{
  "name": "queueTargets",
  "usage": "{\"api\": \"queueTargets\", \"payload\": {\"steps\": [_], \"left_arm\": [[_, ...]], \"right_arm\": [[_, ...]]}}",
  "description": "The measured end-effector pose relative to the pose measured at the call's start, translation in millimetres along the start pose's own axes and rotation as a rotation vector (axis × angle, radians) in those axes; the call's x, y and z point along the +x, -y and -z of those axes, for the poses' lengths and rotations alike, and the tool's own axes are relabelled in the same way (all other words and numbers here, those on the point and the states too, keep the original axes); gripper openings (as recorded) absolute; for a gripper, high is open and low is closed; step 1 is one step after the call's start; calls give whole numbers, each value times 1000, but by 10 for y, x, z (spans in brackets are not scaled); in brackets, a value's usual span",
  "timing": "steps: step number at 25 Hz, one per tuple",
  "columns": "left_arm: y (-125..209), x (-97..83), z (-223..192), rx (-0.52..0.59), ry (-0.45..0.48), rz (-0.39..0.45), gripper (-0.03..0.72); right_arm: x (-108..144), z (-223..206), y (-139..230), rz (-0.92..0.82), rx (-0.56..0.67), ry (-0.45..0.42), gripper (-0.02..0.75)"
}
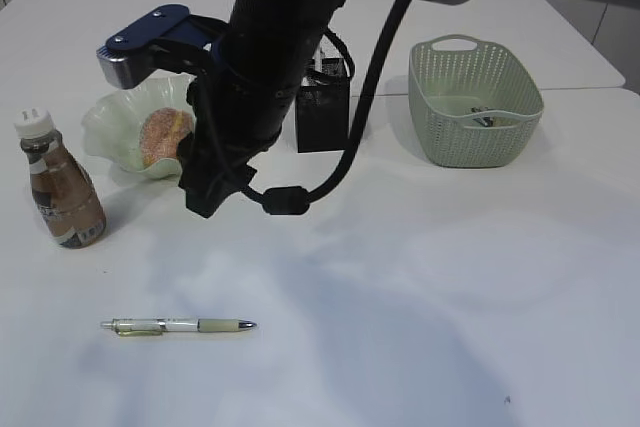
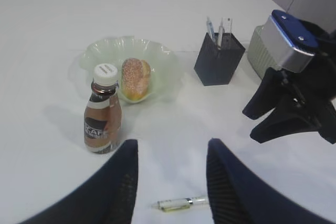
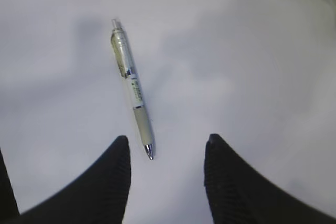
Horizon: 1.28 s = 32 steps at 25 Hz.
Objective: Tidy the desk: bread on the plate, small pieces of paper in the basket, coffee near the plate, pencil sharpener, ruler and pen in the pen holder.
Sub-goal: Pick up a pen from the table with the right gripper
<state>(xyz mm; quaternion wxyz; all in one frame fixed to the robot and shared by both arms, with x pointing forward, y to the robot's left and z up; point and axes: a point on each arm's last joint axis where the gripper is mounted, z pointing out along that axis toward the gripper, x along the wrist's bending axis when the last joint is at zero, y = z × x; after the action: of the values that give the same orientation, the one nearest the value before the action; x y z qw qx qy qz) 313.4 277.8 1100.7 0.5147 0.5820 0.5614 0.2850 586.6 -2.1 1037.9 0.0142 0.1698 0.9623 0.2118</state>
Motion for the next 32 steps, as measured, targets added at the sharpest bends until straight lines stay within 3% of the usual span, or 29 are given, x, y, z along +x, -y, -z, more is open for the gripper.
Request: {"api": "queueTargets", "payload": {"steps": [6, 15, 32], "left_arm": [[53, 6, 2, 59, -7, 0, 302], [99, 11, 6, 109, -12, 0, 302], [133, 21, 10, 147, -22, -7, 302]], "right_arm": [[162, -35, -84, 112, -12, -32, 372], [394, -575, -143, 217, 49, -109, 372], [317, -1267, -72, 281, 107, -21, 371]]}}
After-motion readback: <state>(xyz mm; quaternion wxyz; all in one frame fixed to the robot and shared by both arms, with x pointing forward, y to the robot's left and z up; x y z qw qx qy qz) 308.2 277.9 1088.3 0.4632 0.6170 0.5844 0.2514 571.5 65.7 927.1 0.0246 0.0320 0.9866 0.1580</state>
